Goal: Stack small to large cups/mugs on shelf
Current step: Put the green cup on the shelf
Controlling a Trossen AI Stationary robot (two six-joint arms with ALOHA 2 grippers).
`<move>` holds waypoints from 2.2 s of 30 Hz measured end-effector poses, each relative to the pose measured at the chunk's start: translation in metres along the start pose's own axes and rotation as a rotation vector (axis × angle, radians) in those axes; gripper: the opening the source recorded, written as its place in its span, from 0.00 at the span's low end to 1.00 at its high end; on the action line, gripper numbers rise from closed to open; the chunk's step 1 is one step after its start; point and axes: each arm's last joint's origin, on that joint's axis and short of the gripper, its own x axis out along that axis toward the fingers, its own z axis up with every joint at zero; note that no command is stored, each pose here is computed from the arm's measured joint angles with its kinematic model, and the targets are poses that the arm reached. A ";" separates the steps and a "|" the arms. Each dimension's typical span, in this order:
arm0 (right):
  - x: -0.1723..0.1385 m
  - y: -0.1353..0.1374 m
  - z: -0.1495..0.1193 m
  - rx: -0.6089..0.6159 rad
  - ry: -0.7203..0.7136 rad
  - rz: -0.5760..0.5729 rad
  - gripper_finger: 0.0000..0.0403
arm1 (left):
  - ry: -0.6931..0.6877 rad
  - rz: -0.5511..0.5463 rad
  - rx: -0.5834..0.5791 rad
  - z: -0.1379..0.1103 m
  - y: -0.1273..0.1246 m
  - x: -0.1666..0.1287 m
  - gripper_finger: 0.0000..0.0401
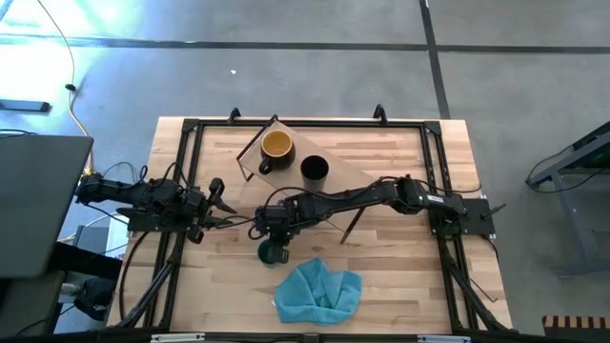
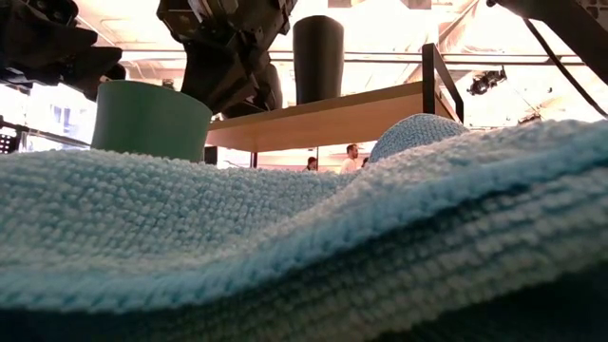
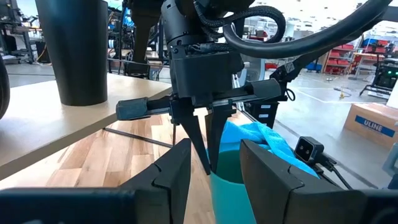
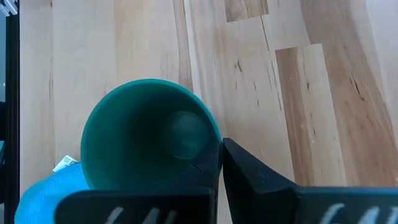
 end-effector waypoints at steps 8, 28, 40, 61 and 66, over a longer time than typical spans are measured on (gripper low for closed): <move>-0.012 0.003 0.006 0.000 -0.015 0.008 0.00 | 0.000 -0.001 -0.008 0.000 0.000 0.000 0.31; -0.033 0.006 0.008 0.029 0.016 0.031 0.00 | 0.000 0.000 -0.008 0.000 0.000 0.000 0.31; -0.055 0.008 0.009 0.031 0.002 0.039 0.00 | 0.000 0.000 -0.011 0.000 0.000 0.000 0.31; -0.119 0.012 0.003 0.070 -0.008 0.042 0.00 | 0.000 0.000 -0.026 0.000 0.000 0.000 0.31; -0.142 0.013 0.000 0.087 -0.023 0.042 0.00 | 0.000 0.000 -0.031 0.000 0.000 0.000 0.31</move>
